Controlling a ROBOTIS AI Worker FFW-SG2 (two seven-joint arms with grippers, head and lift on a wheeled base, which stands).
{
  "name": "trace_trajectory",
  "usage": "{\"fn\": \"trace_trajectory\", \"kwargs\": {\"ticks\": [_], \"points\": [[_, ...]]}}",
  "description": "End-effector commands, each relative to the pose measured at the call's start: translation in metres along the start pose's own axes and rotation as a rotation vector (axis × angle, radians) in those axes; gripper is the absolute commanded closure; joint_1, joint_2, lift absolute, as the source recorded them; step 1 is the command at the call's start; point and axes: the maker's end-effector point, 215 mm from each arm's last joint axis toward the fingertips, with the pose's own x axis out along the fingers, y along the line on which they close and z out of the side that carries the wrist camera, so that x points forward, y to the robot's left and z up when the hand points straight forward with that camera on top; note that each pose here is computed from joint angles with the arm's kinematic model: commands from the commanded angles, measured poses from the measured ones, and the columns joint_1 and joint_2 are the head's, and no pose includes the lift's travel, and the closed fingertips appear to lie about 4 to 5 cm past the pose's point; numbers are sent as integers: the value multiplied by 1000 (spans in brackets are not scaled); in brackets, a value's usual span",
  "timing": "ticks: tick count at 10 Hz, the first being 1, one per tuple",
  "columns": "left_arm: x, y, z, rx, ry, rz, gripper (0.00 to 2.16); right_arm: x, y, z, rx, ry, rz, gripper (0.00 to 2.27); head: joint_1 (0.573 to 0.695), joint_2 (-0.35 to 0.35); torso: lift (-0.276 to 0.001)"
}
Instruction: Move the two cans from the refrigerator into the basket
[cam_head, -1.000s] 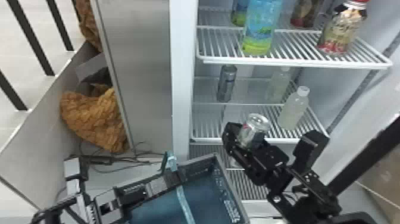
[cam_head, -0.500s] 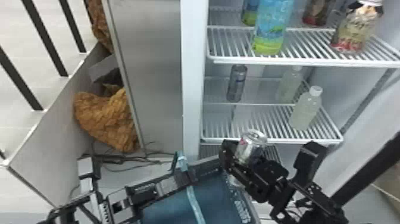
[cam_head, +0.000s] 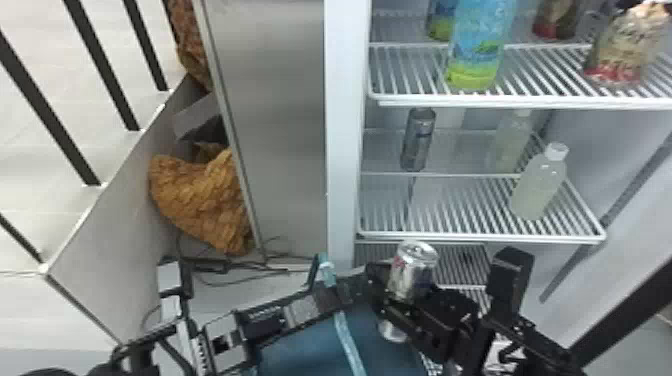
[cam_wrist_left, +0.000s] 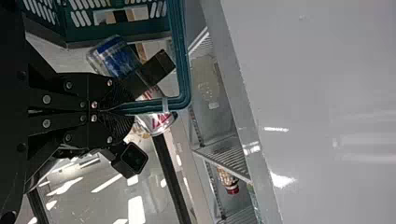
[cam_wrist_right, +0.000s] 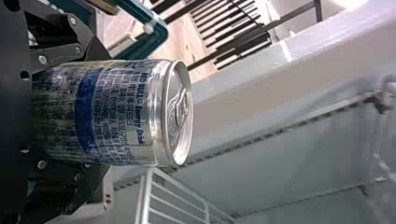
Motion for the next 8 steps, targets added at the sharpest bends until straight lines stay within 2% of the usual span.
{"fn": "trace_trajectory", "kwargs": {"ticks": [1, 3, 4, 5, 6, 8], "points": [[1, -1, 1, 2, 1, -2, 1210, 5, 9, -17, 24, 56, 32, 1280, 695, 24, -219], [1, -1, 1, 2, 1, -2, 1210, 12, 23, -38, 51, 128, 82, 1240, 695, 51, -219], [1, -1, 1, 1, 0, -1, 1210, 15, 31, -47, 70, 159, 109, 1085, 695, 59, -219], [1, 0, 0, 2, 0, 1, 1210, 18, 37, -54, 83, 182, 133, 742, 695, 75, -219], [1, 0, 0, 0, 1, 2, 1210, 19, 39, -55, 83, 184, 140, 495, 695, 91, -219], [1, 0, 0, 0, 1, 0, 1210, 17, 33, -53, 80, 181, 127, 220, 695, 104, -219]]}}
